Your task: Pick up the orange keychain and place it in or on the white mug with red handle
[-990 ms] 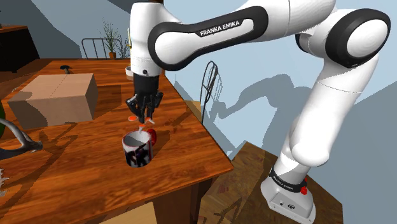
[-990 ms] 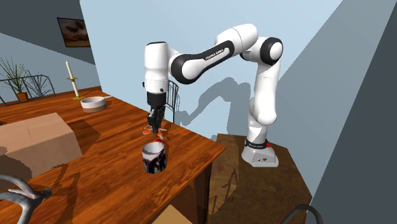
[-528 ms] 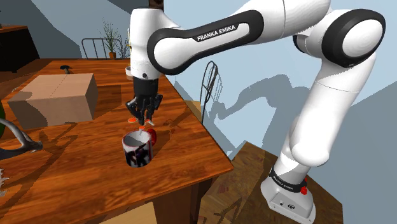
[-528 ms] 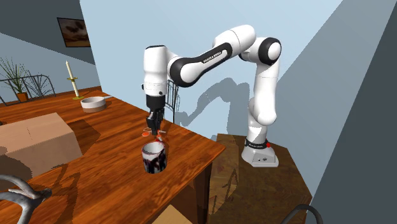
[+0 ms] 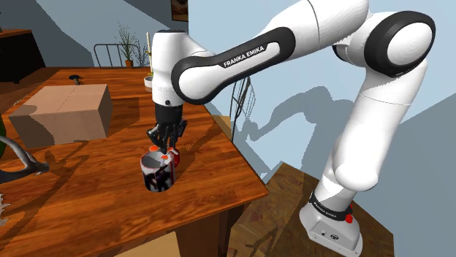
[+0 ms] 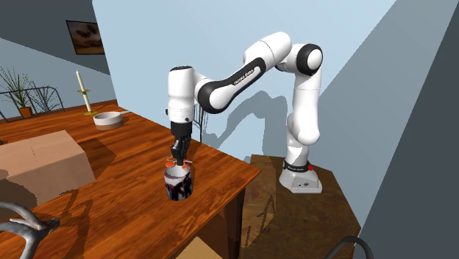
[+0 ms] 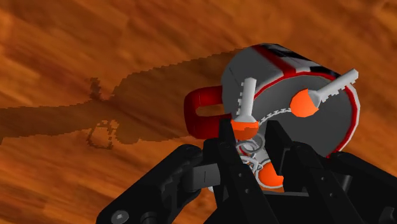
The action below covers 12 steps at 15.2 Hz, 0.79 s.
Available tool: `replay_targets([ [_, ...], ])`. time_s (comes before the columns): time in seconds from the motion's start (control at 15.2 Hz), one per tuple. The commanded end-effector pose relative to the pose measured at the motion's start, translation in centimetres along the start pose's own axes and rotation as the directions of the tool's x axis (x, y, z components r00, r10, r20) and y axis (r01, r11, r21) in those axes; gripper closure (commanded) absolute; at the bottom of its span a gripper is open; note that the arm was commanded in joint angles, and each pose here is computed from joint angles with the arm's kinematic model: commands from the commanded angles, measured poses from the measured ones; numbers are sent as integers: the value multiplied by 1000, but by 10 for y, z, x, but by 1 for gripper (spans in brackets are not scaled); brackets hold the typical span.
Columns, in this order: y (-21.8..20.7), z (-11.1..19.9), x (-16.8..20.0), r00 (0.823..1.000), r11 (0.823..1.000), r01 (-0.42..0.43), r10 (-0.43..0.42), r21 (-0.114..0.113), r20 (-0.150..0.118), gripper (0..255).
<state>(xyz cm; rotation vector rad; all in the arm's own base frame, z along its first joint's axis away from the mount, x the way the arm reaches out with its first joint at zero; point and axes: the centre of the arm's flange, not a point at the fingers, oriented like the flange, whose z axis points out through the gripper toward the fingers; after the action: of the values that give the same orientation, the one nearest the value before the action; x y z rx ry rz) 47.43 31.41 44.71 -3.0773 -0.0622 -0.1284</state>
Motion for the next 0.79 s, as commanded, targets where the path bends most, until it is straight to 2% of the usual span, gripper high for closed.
replay_targets([
  [0.0,0,11,-1,1000,1000,0,0,0,0,255],
  [0.53,0,11,-1,1000,1000,0,0,0,0,255],
  [0.59,0,11,-1,1000,1000,0,0,0,0,0],
  [0.73,0,11,-1,1000,1000,0,0,0,0,0],
])
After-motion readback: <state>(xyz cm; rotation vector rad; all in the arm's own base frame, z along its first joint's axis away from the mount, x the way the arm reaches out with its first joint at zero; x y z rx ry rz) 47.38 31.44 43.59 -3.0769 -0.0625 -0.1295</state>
